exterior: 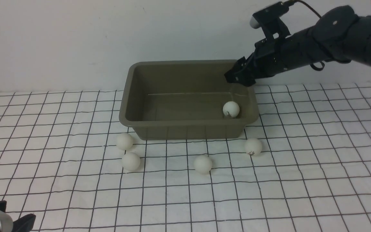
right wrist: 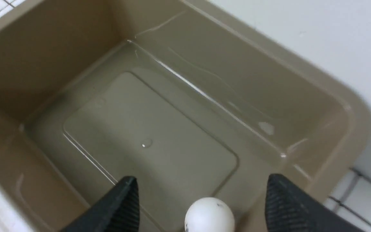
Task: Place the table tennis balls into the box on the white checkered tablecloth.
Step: 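Release the ping pong ball into the bin and lift the gripper away, then reach for and grasp a ping pong ball on the table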
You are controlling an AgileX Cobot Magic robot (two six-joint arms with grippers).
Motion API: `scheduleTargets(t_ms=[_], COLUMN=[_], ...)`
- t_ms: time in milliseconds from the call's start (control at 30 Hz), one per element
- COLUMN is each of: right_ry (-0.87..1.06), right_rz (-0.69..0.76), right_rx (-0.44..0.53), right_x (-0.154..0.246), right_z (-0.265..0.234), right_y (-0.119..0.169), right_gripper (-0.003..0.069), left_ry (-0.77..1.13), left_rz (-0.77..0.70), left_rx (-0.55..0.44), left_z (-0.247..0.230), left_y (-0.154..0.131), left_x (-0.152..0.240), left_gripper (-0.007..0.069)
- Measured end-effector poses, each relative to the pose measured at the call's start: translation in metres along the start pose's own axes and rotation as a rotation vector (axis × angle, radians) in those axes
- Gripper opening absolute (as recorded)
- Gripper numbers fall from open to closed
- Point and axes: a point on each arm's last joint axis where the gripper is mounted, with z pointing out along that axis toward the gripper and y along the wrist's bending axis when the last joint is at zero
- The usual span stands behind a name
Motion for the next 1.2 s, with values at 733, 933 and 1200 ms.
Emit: scheduleTargets(t_ms=[733, 933, 1200], right_ry=[0.227, 0.310, 0.391], right_rz=[-0.002, 0.040, 0.084], right_rx=[0.046, 0.002, -0.080], right_x=[-0.023, -0.006, 0.046], right_z=[-0.168, -0.163, -0.137], right_y=[0.021, 0.026, 0.038], right_gripper=[0.0450, 0.0440, 0.0440], left_ry=[0.000, -0.001, -0.001], left_rz=[0.000, 0.000, 0.000], left_rx=[0.000, -0.001, -0.001], left_z=[0.000, 0.000, 0.000], left_y=[0.000, 0.000, 0.000], left_x=[0.000, 0.000, 0.000], left_gripper=[0.0335, 0.0335, 0.0335])
